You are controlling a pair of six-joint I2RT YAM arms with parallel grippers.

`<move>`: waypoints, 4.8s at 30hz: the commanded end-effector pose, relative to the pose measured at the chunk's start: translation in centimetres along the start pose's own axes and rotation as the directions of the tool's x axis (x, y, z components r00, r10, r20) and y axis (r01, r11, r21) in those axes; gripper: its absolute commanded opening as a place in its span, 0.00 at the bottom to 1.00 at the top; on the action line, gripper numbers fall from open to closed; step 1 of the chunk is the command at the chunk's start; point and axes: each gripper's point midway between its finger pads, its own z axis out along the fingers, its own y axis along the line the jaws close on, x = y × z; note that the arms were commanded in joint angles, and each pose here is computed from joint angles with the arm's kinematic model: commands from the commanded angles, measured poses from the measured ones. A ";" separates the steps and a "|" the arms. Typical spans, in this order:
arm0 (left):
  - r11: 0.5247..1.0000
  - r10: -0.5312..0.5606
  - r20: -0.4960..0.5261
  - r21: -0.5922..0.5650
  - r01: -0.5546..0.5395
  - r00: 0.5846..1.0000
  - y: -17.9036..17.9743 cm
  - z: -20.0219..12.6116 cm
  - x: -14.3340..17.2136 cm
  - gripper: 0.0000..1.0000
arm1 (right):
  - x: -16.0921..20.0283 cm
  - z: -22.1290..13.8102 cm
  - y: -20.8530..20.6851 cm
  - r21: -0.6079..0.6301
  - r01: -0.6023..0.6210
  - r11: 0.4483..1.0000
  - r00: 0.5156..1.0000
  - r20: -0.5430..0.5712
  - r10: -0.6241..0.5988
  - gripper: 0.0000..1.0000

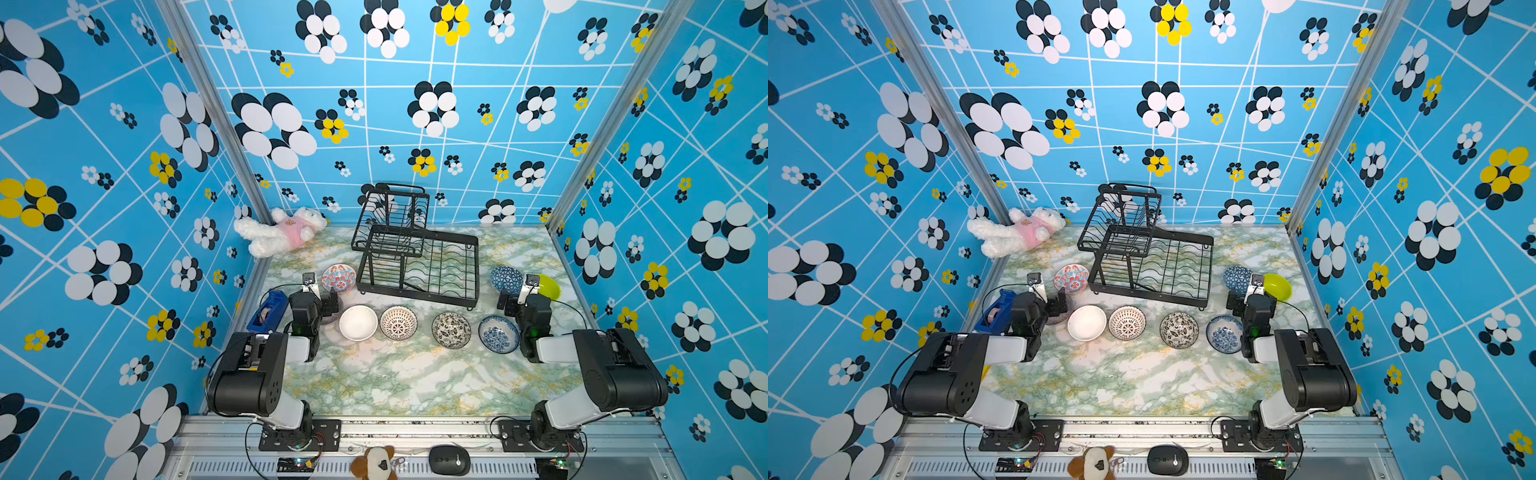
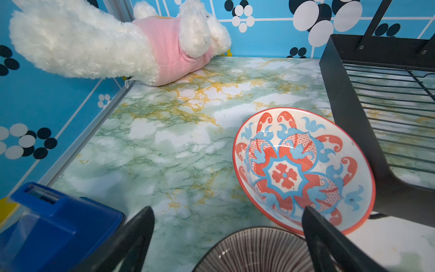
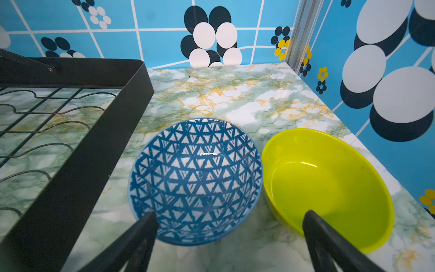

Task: Load bowls into a dish rack
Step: Move the dish rack to the top-center of the table, then pick up the bowl from the middle-right of the table.

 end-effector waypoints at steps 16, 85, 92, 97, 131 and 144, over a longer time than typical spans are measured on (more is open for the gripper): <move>1.000 0.008 0.021 0.017 -0.009 1.000 -0.4 0.5 -0.8 0.99 | -1.1 0.3 0.4 -0.006 0.004 1.000 0.999 0.035 -0.003 0.99; 0.871 -0.192 -0.142 0.430 0.236 0.971 -17.6 -14.5 -4.7 0.99 | -2.0 -0.8 11.3 -0.046 -0.112 0.993 0.868 -0.491 0.076 0.64; 0.860 -0.095 -0.127 0.489 0.146 0.987 -21.1 -14.5 -5.0 0.99 | -0.7 0.9 12.4 -0.053 -0.105 0.993 0.854 -0.517 0.062 0.38; 0.854 -0.012 -0.109 0.516 0.067 0.994 -23.4 -14.5 -5.9 0.99 | -0.7 1.9 12.4 -0.039 -0.073 0.997 0.863 -0.503 0.043 0.20; 0.856 0.281 0.034 0.443 -0.266 0.959 -25.0 -16.0 -7.7 0.99 | -5.3 5.0 8.3 -0.023 -0.020 1.000 0.869 -0.495 0.006 0.71; 0.858 0.314 0.117 0.390 -0.335 0.942 -28.3 -17.3 -9.6 0.99 | -8.3 -1.8 8.2 -0.111 -0.268 0.957 0.895 -0.395 0.205 0.99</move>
